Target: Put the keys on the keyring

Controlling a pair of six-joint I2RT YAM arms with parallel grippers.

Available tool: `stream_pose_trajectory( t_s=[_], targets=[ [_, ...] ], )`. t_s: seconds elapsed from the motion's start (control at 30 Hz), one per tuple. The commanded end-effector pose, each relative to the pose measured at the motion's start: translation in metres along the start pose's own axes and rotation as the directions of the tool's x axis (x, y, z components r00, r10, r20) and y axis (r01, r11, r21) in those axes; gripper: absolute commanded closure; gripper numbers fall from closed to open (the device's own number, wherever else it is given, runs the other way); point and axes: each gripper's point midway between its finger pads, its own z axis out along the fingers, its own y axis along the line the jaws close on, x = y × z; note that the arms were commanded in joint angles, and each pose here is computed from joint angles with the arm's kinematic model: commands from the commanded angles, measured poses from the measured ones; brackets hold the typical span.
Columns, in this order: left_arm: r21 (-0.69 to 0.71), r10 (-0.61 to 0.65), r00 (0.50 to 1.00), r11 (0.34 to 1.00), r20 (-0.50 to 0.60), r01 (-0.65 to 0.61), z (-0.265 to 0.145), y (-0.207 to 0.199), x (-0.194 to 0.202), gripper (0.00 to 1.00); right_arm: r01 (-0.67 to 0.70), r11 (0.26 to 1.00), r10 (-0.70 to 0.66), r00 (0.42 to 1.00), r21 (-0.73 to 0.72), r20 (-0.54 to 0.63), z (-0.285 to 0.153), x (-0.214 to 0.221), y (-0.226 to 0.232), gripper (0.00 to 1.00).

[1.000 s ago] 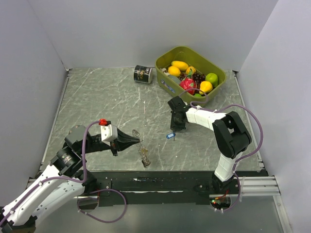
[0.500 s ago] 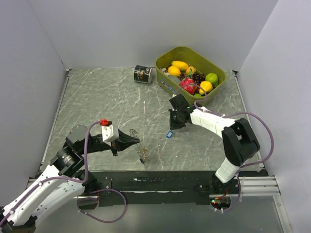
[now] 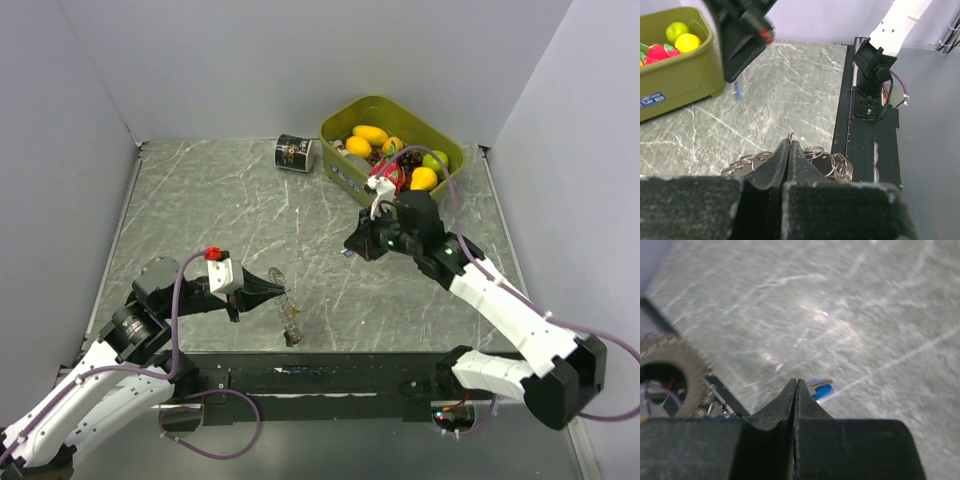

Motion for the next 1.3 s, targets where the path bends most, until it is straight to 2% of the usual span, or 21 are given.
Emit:
stream_pose_trajectory(
  t_s=[0.0, 0.27, 0.37, 0.6, 0.73, 0.93, 1.27],
  targets=[
    [0.012, 0.086, 0.992, 0.996, 0.088, -0.087, -0.002, -0.003, -0.038, 0.99, 0.177, 0.966, -0.156, 0.98, -0.186, 0.125, -0.022, -0.017, 0.038, 1.0],
    [0.052, 0.088, 0.991, 0.994, 0.101, -0.094, 0.0, -0.008, -0.044, 0.99, 0.325, 0.84, -0.22, 0.936, -0.434, 0.276, -0.073, -0.028, 0.096, 1.0],
    [0.066, 0.082, 0.991, 0.994, 0.104, -0.089, 0.002, -0.009, -0.045, 0.99, 0.347, 0.825, -0.216, 0.923, -0.446, 0.318, -0.085, -0.035, 0.104, 1.0],
    [0.07, 0.078, 0.991, 0.994, 0.106, -0.086, 0.005, -0.007, -0.047, 0.99, 0.341, 0.818, -0.21, 0.927, -0.464, 0.312, -0.091, -0.037, 0.109, 1.0],
    [0.058, 0.063, 0.993, 0.996, 0.104, -0.069, 0.008, -0.004, -0.046, 0.99, 0.287, 0.825, -0.171, 0.948, -0.487, 0.269, -0.082, -0.039, 0.11, 1.0],
    [0.04, 0.053, 0.994, 0.998, 0.099, -0.057, 0.009, 0.0, -0.045, 0.99, 0.267, 0.798, -0.149, 0.956, -0.54, 0.252, -0.073, -0.04, 0.124, 1.0],
    [0.035, -0.023, 0.991, 0.999, 0.131, 0.019, 0.012, 0.001, -0.048, 0.99, 0.31, 0.757, -0.209, 0.949, -0.575, 0.237, -0.06, -0.036, 0.165, 1.0]
  ],
)
